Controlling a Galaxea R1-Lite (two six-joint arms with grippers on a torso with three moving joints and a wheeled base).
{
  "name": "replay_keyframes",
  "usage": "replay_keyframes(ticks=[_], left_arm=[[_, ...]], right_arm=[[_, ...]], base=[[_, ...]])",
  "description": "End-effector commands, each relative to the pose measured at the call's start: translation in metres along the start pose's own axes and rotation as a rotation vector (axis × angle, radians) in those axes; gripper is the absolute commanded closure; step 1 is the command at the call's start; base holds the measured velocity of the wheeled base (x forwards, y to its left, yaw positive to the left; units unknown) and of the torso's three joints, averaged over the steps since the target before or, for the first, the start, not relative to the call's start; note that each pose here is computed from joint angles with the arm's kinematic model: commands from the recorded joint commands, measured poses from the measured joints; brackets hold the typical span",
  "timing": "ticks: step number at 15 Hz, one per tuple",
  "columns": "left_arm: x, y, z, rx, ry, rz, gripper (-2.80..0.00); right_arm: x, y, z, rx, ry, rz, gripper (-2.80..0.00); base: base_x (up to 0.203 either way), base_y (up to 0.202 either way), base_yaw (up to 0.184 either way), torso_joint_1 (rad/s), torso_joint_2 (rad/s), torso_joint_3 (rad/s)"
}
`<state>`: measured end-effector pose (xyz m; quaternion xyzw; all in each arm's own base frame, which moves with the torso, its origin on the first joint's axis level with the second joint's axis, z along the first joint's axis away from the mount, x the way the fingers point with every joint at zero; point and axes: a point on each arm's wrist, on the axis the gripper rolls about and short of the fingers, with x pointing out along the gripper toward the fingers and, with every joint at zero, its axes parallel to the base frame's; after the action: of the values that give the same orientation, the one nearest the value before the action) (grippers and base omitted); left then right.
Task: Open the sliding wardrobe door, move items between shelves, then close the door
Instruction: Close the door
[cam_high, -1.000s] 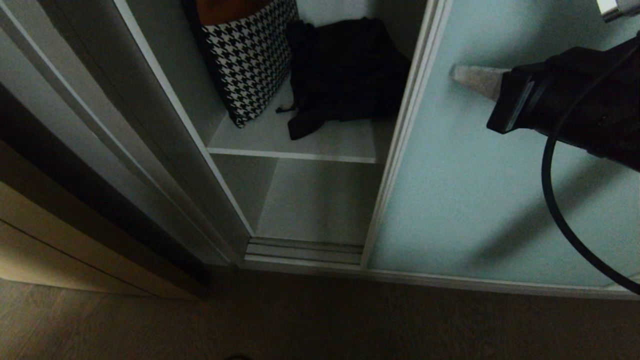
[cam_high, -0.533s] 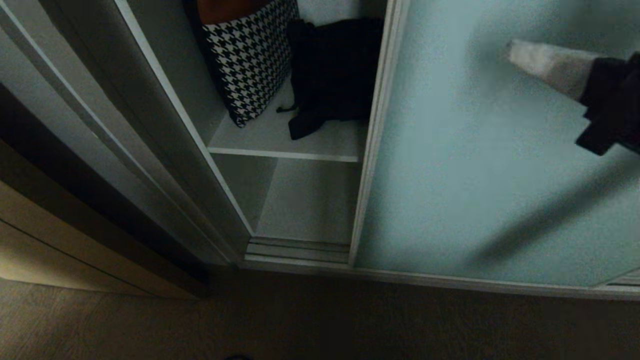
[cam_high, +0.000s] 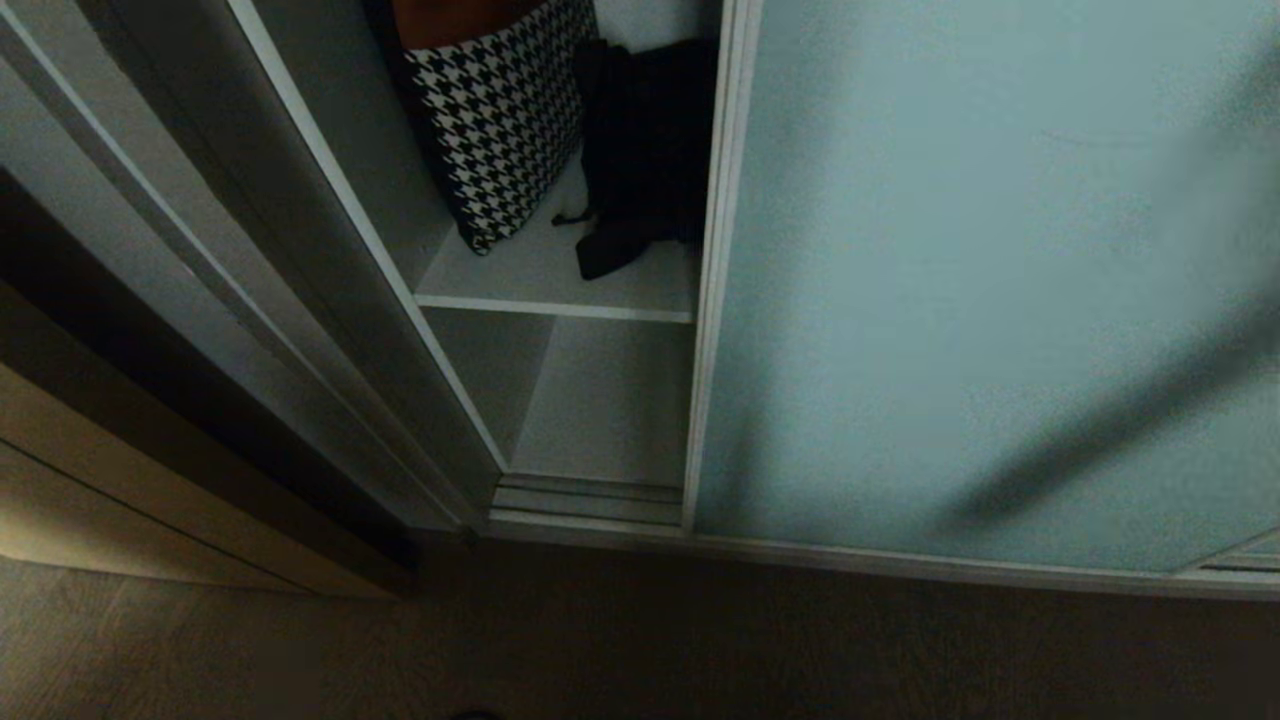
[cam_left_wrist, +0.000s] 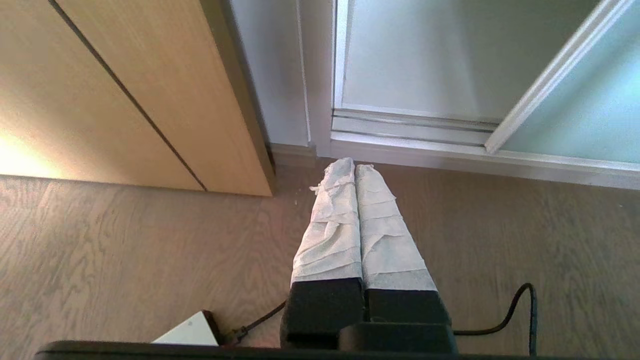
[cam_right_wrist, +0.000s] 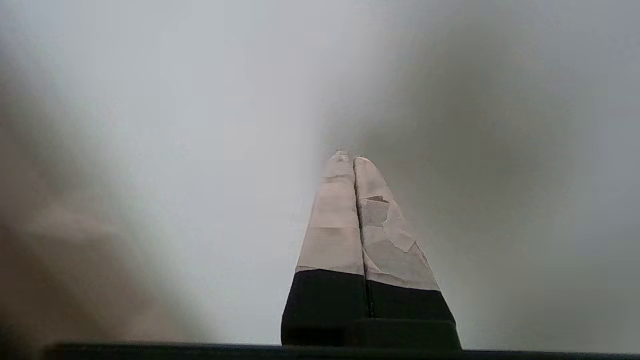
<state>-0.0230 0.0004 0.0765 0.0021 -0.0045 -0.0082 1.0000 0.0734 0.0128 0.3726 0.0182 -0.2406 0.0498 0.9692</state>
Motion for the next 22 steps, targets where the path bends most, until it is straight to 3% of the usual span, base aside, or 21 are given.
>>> replay_keyframes(ticks=[1,3,7,10,14,16,19,22], left_arm=[[0.000,0.000,0.000,0.000,0.001,0.000,0.00],[0.000,0.000,0.000,0.000,0.001,0.000,0.00],[0.000,0.000,0.000,0.000,0.001,0.000,0.00],[0.000,0.000,0.000,0.000,0.001,0.000,0.00],[0.000,0.000,0.000,0.000,0.001,0.000,0.00],[0.000,0.000,0.000,0.000,0.001,0.000,0.00],[0.000,0.000,0.000,0.000,0.001,0.000,0.00],[0.000,0.000,0.000,0.000,0.001,0.001,0.00]], right_arm=[[-0.022,-0.010,0.022,-0.038,-0.041,-0.183,0.00],[-0.025,-0.019,0.026,-0.072,-0.008,-0.425,0.00],[-0.024,-0.042,0.013,-0.137,0.170,-0.846,0.00],[-0.024,-0.070,0.007,-0.125,0.179,-1.157,0.00],[-0.036,-0.114,0.009,-0.102,0.102,-1.513,0.00],[-0.040,-0.142,0.003,-0.076,0.128,-1.589,0.00],[-0.044,-0.186,0.001,-0.032,0.177,-1.619,0.00],[-0.043,-0.226,0.024,-0.012,0.120,-1.574,0.00]], base=[[0.000,0.000,0.000,0.000,0.00,0.000],[0.000,0.000,0.000,0.000,0.00,0.000],[0.000,0.000,0.000,0.000,0.00,0.000],[0.000,0.000,0.000,0.000,0.00,0.000],[0.000,0.000,0.000,0.000,0.00,0.000],[0.000,0.000,0.000,0.000,0.00,0.000],[0.000,0.000,0.000,0.000,0.00,0.000],[0.000,0.000,0.000,0.000,0.00,0.000]])
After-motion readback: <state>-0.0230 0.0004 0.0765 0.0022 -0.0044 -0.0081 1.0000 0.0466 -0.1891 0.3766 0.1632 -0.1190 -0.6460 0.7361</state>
